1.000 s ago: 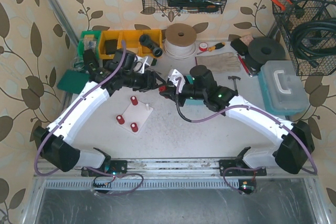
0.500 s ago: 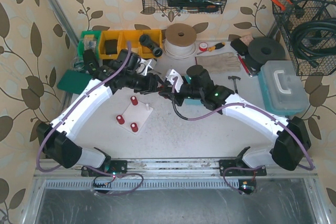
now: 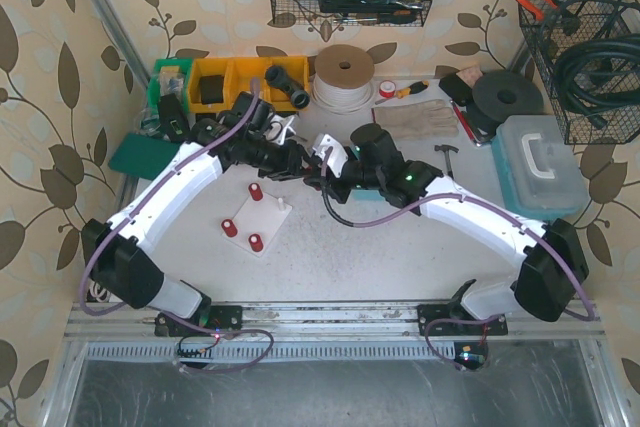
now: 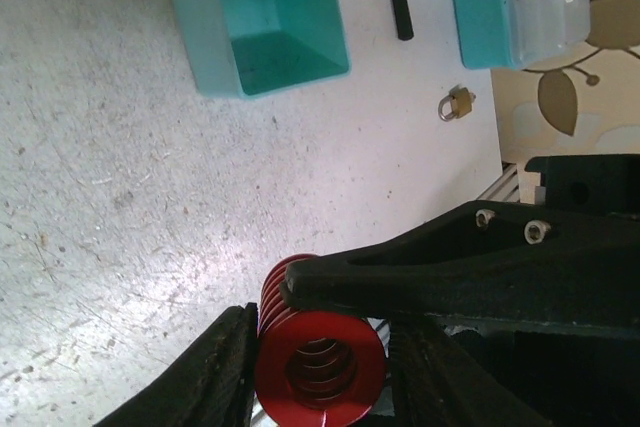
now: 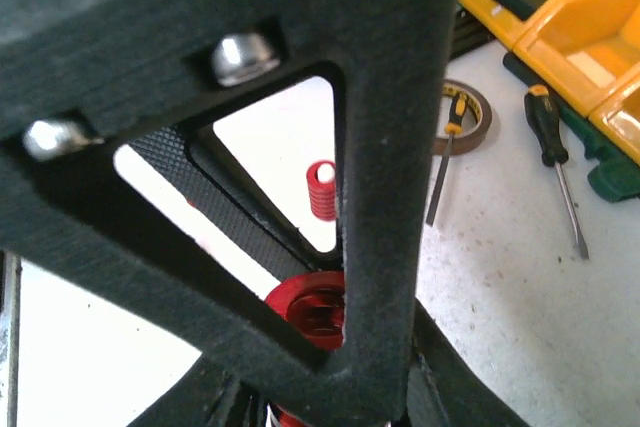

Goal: Install the large spring

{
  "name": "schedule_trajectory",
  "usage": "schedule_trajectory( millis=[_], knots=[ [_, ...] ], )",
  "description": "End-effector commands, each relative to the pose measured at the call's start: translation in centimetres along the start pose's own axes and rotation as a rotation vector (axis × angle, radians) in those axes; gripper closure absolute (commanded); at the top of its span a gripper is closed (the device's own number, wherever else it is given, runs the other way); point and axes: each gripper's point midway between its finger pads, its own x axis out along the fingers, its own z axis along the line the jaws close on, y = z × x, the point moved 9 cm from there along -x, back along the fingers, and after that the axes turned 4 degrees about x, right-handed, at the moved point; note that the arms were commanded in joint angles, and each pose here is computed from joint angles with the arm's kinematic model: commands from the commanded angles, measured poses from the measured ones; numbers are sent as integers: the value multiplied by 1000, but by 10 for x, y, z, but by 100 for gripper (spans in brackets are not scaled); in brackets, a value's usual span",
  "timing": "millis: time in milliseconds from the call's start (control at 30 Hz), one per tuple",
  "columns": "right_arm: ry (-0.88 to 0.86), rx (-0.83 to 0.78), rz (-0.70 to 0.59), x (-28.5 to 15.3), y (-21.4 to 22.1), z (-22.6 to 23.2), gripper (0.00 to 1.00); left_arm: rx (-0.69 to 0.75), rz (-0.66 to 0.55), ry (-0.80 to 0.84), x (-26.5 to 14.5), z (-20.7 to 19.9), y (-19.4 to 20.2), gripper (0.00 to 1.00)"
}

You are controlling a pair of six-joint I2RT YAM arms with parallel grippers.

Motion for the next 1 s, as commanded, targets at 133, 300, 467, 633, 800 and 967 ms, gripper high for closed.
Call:
schedule_trajectory(
  millis=[133,300,467,633,800,967],
  knots=[
    [14,-21,-5,6,-11,-1,100,-50,103,36,4,-7,8,73],
    [8,-14,18,11,-3,-2,98,-79,119,55,4,-9,7,83],
    [9,-2,23,13,0,-2,75,-109,124,74,5,-11,6,96],
    [18,0,27,9,6,-1,40,-123,110,53,3,-10,6,100],
    [59,5,7,-5,10,0,21,-127,84,23,1,-9,2,100],
    [93,42,-39,-30,16,2,0,-134,48,-51,-2,-4,1,100]
  ],
)
